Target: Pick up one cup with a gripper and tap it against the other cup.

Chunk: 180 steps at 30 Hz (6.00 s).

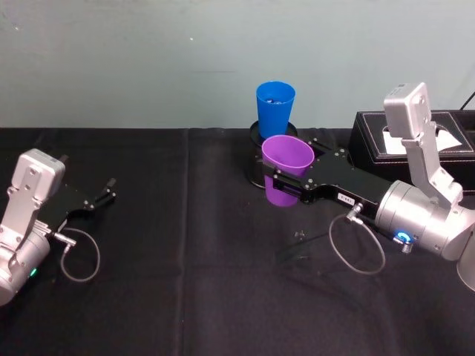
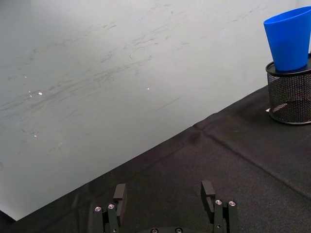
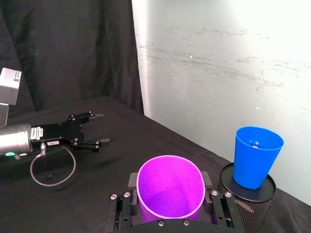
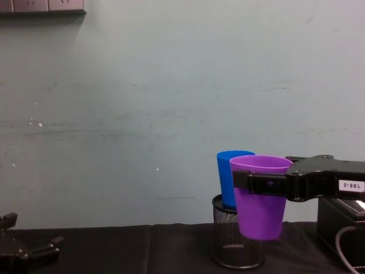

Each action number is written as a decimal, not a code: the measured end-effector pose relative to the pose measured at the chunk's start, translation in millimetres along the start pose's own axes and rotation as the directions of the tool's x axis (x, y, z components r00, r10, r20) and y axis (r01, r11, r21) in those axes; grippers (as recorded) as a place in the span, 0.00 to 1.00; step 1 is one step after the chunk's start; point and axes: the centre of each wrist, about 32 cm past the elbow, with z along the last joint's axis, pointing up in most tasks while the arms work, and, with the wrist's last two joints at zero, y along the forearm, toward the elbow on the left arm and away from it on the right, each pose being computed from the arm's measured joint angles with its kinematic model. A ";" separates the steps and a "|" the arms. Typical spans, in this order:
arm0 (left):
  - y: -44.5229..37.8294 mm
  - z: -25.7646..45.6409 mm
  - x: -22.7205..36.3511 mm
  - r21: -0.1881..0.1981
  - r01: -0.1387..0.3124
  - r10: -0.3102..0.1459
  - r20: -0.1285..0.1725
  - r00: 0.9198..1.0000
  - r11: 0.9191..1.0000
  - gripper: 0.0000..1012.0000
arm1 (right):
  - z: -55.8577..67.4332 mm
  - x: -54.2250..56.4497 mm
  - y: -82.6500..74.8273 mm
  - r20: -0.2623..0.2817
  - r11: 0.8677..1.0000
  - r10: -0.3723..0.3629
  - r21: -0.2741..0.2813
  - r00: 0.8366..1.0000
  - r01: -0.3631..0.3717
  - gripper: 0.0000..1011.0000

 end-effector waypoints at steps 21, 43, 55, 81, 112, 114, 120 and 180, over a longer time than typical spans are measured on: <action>0.0 0.0 0.0 0.000 0.000 0.000 0.000 1.000 1.000 0.99 | -1.0 0.0 0.1 -0.001 1.000 -0.001 -0.001 1.000 0.001 0.73; 0.0 0.0 0.0 0.000 0.000 0.000 0.000 1.000 1.000 0.99 | -1.0 -0.1 0.1 -0.001 1.000 0.000 0.000 1.000 0.000 0.73; 0.0 0.0 0.0 0.000 0.000 0.000 0.000 1.000 1.000 0.99 | -1.0 -0.1 0.1 -0.001 1.000 0.000 0.000 1.000 0.000 0.73; 0.0 0.0 0.0 0.000 0.000 0.000 0.000 1.000 1.000 0.99 | -1.0 -0.1 0.1 -0.001 1.000 0.000 0.000 1.000 0.000 0.73; 0.0 0.0 0.0 0.000 0.000 0.000 0.000 1.000 1.000 0.99 | -5.1 -1.8 6.9 0.001 1.000 -0.010 -0.025 1.000 0.010 0.73; 0.0 0.0 0.0 0.000 0.000 0.000 0.000 1.000 1.000 0.99 | -8.8 1.9 11.4 -0.014 0.999 -0.026 -0.041 1.000 0.025 0.73; 0.0 0.0 0.0 0.000 0.000 0.000 0.000 1.000 1.000 0.99 | -14.7 12.6 23.3 -0.030 0.997 -0.063 -0.053 0.998 0.062 0.73; 0.0 0.0 0.0 0.000 0.000 0.000 0.000 1.000 1.000 0.99 | -9.2 63.8 92.4 -0.034 0.981 -0.195 -0.024 0.980 0.194 0.73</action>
